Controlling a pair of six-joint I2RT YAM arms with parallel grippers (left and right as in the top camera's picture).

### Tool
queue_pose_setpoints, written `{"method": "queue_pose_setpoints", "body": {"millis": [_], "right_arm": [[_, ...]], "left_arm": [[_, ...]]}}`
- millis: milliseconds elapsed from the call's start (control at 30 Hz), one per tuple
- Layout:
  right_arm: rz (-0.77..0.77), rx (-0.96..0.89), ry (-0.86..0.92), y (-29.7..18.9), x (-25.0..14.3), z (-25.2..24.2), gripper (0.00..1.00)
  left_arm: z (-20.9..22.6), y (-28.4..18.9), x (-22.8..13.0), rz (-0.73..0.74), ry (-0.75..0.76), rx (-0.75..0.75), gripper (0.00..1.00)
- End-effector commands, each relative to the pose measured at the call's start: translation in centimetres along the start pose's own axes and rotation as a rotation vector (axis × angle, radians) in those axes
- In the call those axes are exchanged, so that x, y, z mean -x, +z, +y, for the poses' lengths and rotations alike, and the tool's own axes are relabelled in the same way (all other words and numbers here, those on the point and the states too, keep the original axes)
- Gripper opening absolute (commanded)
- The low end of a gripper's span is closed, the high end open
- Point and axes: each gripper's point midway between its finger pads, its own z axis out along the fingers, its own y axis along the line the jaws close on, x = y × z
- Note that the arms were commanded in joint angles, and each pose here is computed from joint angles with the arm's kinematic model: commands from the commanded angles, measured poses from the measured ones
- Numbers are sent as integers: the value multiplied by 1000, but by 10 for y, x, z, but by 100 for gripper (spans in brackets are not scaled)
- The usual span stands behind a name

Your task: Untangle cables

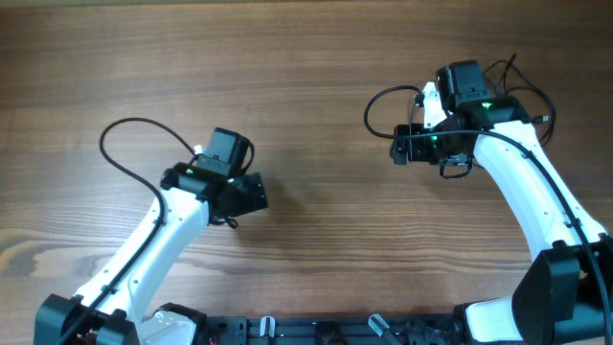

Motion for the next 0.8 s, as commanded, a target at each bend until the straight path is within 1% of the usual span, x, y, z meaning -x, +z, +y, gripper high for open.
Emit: {"method": "queue_pose_setpoints", "body": {"millis": [0, 33, 67, 167, 333, 400, 467, 500, 533, 633, 767], "right_arm": [[57, -25, 16, 8, -16, -6, 95], [57, -25, 7, 9, -20, -7, 98], [47, -22, 5, 11, -27, -8, 100], [-45, 22, -15, 12, -43, -6, 100], [-365, 124, -108, -17, -52, 9, 100], [-513, 139, -127, -38, -60, 10, 100], [-652, 121, -84, -63, -66, 4, 100], [-720, 126, -96, -78, -67, 6, 100], [-762, 133, -104, -88, -68, 8, 100], [-795, 139, -110, -96, -69, 9, 100], [-765, 134, -104, -89, -68, 8, 100]], "left_arm": [[34, -9, -5, 50, -97, 99, 100], [39, -10, -7, 62, -127, 111, 100], [43, -10, -7, 63, -151, 112, 100], [42, -17, -2, -15, -164, 63, 100], [47, -39, -9, -273, -178, -108, 100], [52, -52, -17, -393, -193, -184, 100], [55, -65, -21, -491, -201, -248, 100], [55, -77, -20, -553, -206, -290, 100], [55, -84, -19, -586, -209, -311, 100], [55, -91, -17, -622, -212, -335, 100], [55, -90, -18, -617, -211, -331, 100]]}}
